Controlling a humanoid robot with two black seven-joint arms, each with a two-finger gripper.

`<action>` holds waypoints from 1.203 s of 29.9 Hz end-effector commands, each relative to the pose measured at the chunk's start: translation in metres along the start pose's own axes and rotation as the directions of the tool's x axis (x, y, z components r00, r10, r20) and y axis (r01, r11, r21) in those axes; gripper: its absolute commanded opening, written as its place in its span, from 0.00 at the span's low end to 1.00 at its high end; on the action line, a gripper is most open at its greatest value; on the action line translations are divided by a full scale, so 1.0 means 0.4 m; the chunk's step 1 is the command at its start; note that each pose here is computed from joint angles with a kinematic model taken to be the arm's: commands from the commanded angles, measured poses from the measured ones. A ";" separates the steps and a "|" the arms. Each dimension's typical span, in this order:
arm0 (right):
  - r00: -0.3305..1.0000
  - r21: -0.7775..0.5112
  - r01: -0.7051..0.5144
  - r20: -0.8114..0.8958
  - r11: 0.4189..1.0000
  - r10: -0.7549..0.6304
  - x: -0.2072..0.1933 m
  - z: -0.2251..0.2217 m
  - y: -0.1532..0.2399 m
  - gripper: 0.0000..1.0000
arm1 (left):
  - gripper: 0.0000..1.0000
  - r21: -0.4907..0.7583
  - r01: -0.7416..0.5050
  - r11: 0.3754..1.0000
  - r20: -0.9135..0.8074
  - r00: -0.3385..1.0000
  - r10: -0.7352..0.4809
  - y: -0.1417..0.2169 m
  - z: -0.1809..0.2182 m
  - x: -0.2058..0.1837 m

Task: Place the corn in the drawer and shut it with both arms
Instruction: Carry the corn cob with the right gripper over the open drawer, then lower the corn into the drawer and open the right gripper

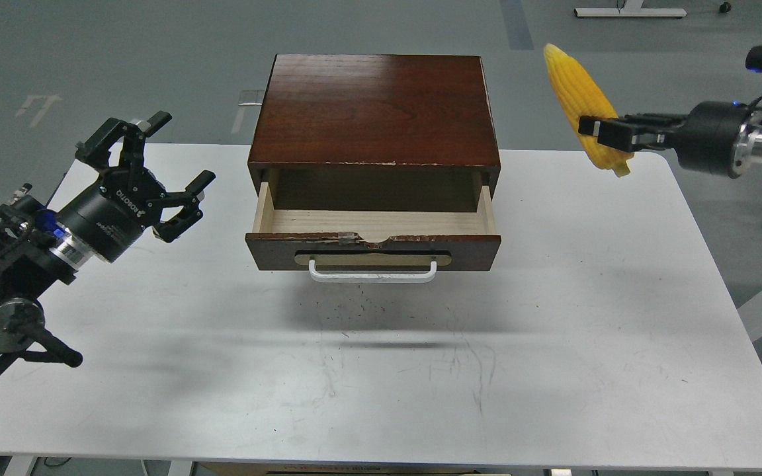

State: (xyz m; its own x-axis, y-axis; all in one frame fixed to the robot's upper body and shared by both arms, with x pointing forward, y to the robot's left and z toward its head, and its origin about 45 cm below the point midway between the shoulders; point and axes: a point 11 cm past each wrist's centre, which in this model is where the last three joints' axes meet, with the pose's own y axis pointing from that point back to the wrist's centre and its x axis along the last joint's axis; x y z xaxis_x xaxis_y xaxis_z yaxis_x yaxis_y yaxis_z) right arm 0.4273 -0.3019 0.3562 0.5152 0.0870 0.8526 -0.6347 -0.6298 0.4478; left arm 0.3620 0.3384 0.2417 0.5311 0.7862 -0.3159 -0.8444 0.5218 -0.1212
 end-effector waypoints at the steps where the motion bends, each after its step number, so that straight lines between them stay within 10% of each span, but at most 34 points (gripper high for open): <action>1: 0.992 0.054 0.054 -0.119 0.997 -0.047 0.067 -0.092 -0.052 0.13 | 1.00 0.000 0.002 1.000 0.000 1.000 -0.002 0.000 0.001 -0.002; 26: 0.608 0.067 0.404 -0.765 0.912 -0.213 -0.046 -0.334 -0.326 0.14 | 1.00 0.003 -0.001 1.000 0.015 1.000 0.001 0.005 0.012 0.005; 36: 0.617 0.099 0.410 -0.762 0.907 -0.195 -0.089 -0.345 -0.365 0.64 | 1.00 0.004 -0.003 1.000 0.016 1.000 0.002 0.007 0.012 0.006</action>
State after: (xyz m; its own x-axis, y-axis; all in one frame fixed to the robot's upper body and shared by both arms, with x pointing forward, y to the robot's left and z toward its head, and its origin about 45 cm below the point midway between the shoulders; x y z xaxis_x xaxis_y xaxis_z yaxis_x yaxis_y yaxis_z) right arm 0.4237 -0.1081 0.3004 0.0025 0.7727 0.6348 -0.3142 -0.6020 0.7341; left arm 0.3614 0.3432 0.2451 0.5305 0.7924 -0.3011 -0.8452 0.5216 -0.1165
